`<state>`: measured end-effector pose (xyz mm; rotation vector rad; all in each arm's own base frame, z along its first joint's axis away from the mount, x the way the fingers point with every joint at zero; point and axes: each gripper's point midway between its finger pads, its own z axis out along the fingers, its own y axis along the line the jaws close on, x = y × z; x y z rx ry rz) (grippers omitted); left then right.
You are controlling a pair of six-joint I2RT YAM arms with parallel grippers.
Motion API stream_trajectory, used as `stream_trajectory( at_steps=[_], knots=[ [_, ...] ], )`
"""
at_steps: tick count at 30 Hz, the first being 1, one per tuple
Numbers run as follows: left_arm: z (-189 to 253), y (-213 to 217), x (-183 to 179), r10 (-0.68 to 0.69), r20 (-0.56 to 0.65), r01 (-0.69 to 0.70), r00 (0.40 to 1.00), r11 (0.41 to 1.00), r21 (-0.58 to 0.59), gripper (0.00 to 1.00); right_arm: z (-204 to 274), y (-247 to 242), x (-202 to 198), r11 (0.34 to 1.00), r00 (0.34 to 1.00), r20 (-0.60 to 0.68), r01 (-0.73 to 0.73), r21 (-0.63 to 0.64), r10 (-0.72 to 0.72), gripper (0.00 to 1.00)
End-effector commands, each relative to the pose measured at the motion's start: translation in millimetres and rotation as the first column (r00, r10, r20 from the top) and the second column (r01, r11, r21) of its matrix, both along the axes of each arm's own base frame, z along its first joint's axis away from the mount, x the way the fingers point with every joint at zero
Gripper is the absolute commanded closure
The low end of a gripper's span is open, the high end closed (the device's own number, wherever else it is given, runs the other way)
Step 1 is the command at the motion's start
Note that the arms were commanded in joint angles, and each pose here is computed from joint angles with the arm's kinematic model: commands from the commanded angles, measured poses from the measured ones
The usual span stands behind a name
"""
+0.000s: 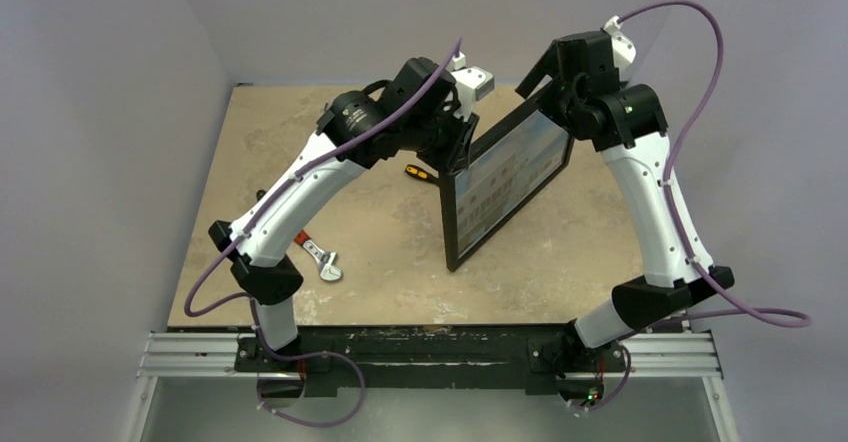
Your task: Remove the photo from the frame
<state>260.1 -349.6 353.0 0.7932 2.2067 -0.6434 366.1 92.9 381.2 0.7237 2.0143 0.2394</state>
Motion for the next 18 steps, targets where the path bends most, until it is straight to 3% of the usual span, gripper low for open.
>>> stream_trajectory(
  at_steps=[1, 13, 18],
  knots=[
    [37.7, -10.2, -14.2, -0.033, 0.106, 0.042, 0.994, 0.996, -0.082, 1.0, -1.5, 1.3, -1.0, 0.999, 1.0, -0.002, 0.014, 0.032, -0.014, 0.1],
    [22.7, -32.6, -42.1, -0.096, 0.161, 0.096, 0.982, 0.995, 0.008, 1.0, -28.8, -36.5, -20.3, 0.985, 0.991, -0.035, 0.128, -0.114, -0.133, 0.28],
    [11.0, -50.3, -59.6, -0.147, 0.154, 0.144, 0.977, 0.989, 0.036, 1.0, -37.6, -56.0, -36.0, 0.968, 0.983, -0.026, 0.172, -0.182, -0.179, 0.4]
  ],
)
